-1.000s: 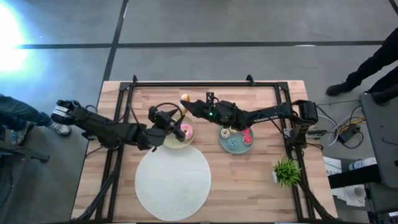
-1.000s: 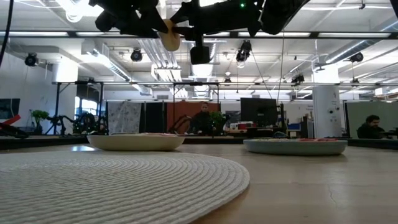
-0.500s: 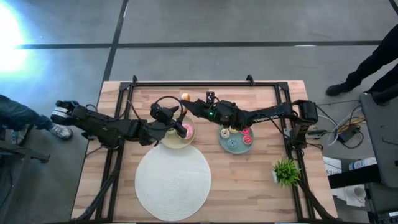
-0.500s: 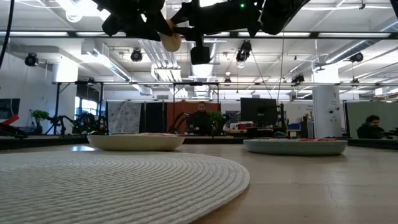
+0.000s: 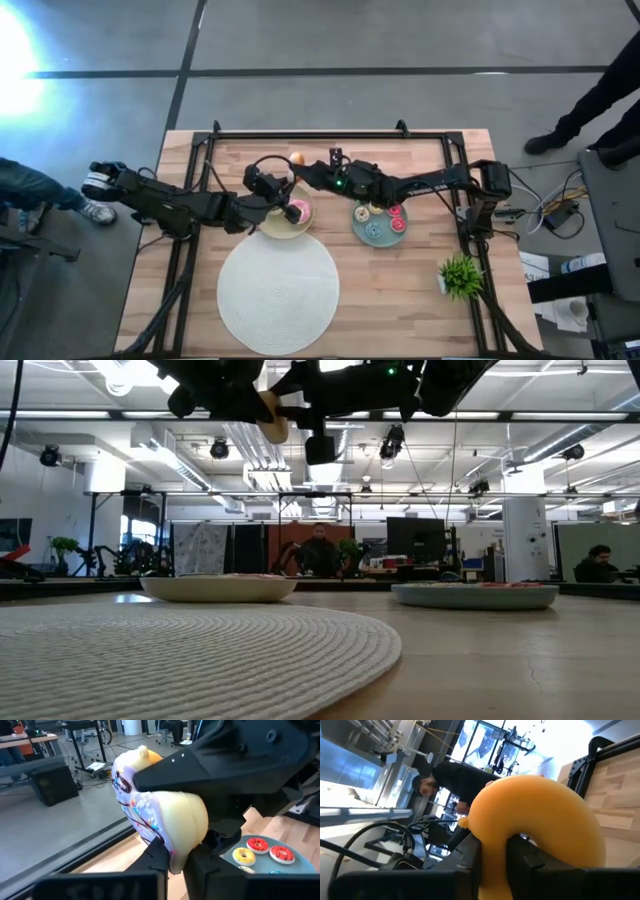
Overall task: Pick & Place donuts
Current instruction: Put the purple donut on the brown plate
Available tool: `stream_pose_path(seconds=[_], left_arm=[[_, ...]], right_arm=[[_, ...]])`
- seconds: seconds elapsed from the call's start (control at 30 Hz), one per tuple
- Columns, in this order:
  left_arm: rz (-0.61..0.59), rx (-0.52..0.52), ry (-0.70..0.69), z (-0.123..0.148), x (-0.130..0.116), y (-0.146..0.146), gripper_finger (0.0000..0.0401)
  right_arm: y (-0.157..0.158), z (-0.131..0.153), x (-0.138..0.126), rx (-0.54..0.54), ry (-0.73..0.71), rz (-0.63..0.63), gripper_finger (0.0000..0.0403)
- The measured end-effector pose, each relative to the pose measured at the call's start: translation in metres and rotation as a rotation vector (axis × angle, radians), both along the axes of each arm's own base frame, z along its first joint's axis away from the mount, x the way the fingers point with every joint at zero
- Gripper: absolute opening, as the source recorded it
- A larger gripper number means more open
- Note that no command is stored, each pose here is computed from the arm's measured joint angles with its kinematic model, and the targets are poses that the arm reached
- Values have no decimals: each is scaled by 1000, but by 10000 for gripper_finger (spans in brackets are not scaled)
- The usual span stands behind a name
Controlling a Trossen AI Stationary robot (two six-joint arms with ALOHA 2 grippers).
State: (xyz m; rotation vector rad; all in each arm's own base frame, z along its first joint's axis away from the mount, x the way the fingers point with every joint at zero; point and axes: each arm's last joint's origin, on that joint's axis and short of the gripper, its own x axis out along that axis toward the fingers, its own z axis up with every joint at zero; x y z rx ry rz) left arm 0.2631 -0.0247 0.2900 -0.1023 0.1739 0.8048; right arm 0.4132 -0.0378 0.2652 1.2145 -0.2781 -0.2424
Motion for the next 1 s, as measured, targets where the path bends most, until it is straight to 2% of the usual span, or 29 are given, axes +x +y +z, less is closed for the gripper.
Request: stream_pose_path(seconds=[0.2, 0.47, 0.7, 0.83, 1.0], left_arm=[[-1, 33, 43, -1, 0, 3, 7], [1, 55, 190, -12, -5, 4, 6], [16, 59, 319, -22, -15, 6, 5], [52, 96, 443, -29, -24, 9, 5], [23, 88, 645, -42, -39, 8, 5]], right_arm=[[-1, 0, 0, -8, 3, 28, 132], [-6, 0, -3, -24, 72, 125, 210], [-7, 0, -9, -7, 163, 303, 236], [-3, 6, -24, 3, 282, 408, 240], [-1, 19, -55, -55, 498, 395, 236]])
